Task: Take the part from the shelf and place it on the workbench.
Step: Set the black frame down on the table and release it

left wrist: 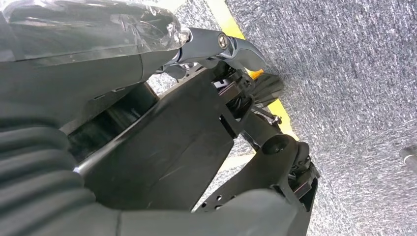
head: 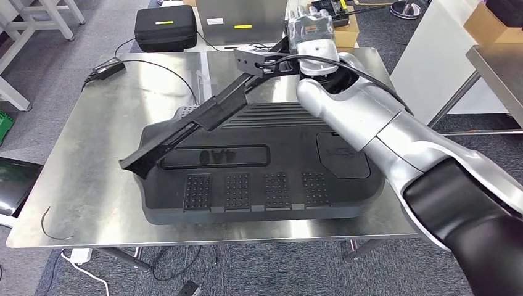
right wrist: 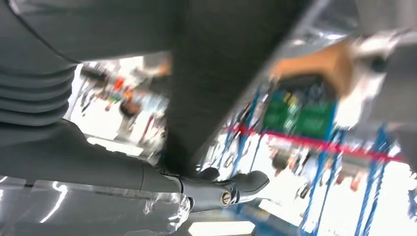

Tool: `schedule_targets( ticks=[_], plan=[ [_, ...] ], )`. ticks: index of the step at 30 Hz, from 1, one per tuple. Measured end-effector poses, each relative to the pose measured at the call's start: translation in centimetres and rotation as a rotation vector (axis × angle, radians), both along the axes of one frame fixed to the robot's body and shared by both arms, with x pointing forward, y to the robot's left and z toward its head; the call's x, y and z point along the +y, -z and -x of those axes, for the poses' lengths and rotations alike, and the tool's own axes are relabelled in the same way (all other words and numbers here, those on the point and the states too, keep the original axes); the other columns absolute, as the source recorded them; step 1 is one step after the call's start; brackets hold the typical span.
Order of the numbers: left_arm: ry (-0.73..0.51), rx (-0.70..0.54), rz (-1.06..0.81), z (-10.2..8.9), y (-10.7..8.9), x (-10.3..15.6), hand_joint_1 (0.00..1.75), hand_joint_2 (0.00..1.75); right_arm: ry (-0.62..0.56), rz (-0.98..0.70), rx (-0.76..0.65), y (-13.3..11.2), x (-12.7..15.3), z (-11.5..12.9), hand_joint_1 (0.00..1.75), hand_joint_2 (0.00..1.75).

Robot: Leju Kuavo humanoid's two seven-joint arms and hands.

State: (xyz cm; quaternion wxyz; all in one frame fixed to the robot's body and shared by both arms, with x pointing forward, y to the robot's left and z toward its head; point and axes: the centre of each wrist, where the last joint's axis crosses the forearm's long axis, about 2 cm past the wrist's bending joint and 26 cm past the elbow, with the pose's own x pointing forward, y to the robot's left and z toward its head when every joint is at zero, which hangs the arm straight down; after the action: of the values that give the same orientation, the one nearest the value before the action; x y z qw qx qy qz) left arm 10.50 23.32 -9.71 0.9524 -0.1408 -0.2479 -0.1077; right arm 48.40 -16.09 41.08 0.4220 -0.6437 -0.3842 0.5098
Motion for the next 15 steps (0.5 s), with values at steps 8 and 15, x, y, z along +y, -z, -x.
schedule_targets(
  ticks=[8,15],
  plan=[
    [0.013,0.004,-0.004,0.1,0.0,0.0,0.0,1.75,0.053,0.077,-0.148,0.3,-1.8,-0.2,0.0,0.0],
    [0.013,0.003,-0.004,0.1,0.0,0.0,0.0,1.75,0.079,0.047,-0.203,-0.2,-2.7,0.1,0.0,0.0]
  ],
)
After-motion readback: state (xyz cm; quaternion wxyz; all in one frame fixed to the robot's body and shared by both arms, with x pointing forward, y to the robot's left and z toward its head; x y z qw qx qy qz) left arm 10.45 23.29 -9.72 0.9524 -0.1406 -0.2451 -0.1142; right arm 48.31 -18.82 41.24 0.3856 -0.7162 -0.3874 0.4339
